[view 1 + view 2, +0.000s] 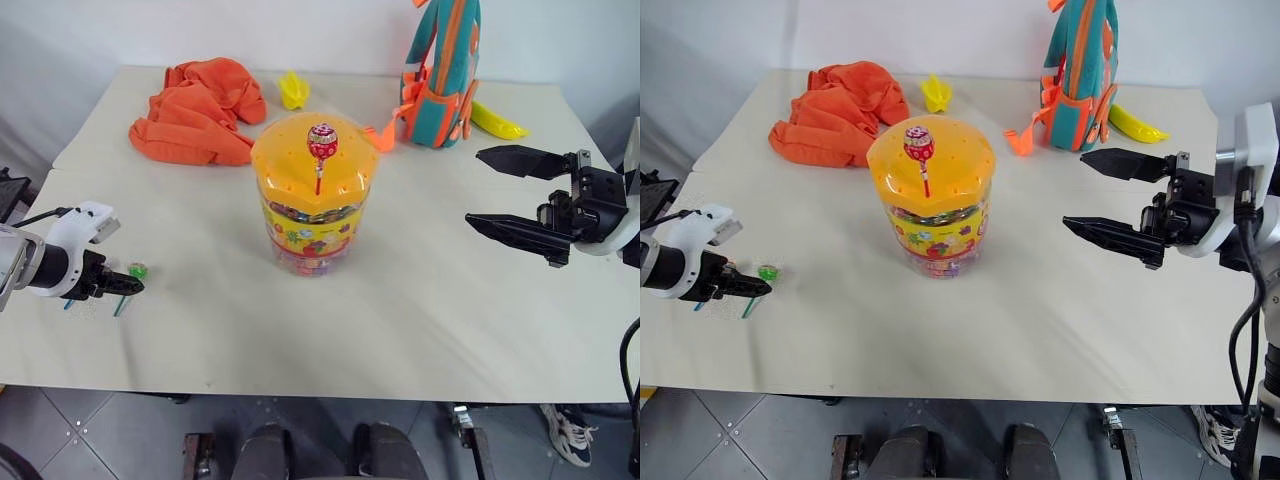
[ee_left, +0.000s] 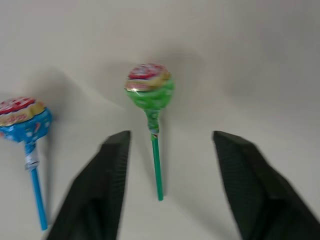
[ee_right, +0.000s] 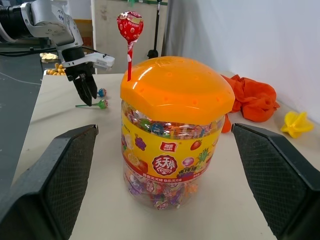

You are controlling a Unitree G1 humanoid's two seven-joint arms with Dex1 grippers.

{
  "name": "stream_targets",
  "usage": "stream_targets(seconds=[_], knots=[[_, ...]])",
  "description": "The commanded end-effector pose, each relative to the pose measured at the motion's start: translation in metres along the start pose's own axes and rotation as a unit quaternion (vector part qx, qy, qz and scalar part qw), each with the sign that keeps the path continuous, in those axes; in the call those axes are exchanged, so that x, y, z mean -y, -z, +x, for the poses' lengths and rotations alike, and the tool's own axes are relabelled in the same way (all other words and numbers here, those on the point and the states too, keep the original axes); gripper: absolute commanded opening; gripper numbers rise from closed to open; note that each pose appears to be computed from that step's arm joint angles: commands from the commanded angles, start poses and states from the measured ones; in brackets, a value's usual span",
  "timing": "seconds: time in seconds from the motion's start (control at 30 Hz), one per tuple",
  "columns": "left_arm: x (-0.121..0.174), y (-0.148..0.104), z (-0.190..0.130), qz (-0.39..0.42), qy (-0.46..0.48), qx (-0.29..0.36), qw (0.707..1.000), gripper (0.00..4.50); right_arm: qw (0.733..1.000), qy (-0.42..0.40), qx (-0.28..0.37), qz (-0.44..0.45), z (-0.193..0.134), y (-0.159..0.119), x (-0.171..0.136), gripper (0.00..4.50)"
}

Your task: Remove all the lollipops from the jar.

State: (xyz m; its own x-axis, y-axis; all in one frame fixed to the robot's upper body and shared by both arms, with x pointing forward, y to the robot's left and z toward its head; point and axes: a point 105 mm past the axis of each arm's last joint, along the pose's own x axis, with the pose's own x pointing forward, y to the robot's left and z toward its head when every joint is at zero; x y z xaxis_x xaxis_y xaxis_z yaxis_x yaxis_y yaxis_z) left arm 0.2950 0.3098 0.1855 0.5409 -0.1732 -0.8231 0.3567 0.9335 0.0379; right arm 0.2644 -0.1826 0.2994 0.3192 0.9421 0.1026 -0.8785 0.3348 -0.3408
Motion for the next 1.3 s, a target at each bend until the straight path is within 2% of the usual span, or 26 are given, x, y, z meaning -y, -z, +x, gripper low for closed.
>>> stream_targets(seconds=[0.03, 0.07, 0.23, 0.3, 0.4, 0.47, 0.53, 0.6, 0.7, 0.8, 1.0, 1.23, 1.3], knots=[[0.006, -0.031, -0.030, 0.033, 0.006, 0.069, 0.997, 4.23, 1.000, 0.006, -0.001, -0.028, -0.005, -0.013, 0.001, 4.50], [0.007, -0.038, -0.035, 0.041, 0.011, 0.084, 0.996, 4.48, 1.000, 0.007, -0.002, -0.029, -0.005, -0.013, 0.001, 4.50], [0.017, -0.072, -0.063, 0.089, 0.056, 0.198, 0.975, 4.48, 0.999, 0.008, -0.020, -0.032, -0.003, -0.016, 0.000, 4.50], [0.025, -0.081, -0.072, 0.122, 0.094, 0.257, 0.954, 4.48, 0.999, 0.006, -0.022, -0.028, 0.002, -0.017, -0.002, 4.50], [0.036, -0.093, -0.086, 0.158, 0.142, 0.354, 0.911, 4.48, 1.000, -0.007, -0.015, -0.022, 0.010, -0.019, -0.007, 4.50], [0.047, -0.096, -0.096, 0.187, 0.199, 0.427, 0.862, 4.48, 1.000, -0.026, -0.012, -0.012, 0.022, -0.018, -0.013, 4.50], [0.058, -0.094, -0.108, 0.227, 0.260, 0.497, 0.796, 4.48, 0.999, -0.043, -0.014, 0.000, 0.034, -0.015, -0.019, 4.50], [0.063, -0.084, -0.110, 0.251, 0.306, 0.526, 0.753, 4.48, 0.998, -0.057, -0.010, 0.007, 0.050, -0.014, -0.024, 4.50], [0.065, -0.074, -0.107, 0.269, 0.343, 0.542, 0.718, 4.48, 0.997, -0.078, 0.013, 0.012, 0.070, -0.017, -0.029, 4.50], [0.066, -0.067, -0.103, 0.289, 0.361, 0.545, 0.700, 4.48, 0.994, -0.096, 0.043, 0.007, 0.091, -0.020, -0.033, 4.50], [0.065, -0.062, -0.098, 0.297, 0.362, 0.573, 0.672, 4.48, 0.986, -0.160, 0.052, 0.006, 0.136, -0.011, -0.045, 4.50], [0.069, -0.051, -0.102, 0.302, 0.366, 0.567, 0.673, 4.48, 0.979, -0.195, 0.054, -0.003, 0.160, -0.007, -0.046, 4.50], [0.069, -0.050, -0.102, 0.302, 0.364, 0.567, 0.675, 4.50, 0.979, -0.195, 0.055, -0.003, 0.164, -0.007, -0.045, 4.10]])
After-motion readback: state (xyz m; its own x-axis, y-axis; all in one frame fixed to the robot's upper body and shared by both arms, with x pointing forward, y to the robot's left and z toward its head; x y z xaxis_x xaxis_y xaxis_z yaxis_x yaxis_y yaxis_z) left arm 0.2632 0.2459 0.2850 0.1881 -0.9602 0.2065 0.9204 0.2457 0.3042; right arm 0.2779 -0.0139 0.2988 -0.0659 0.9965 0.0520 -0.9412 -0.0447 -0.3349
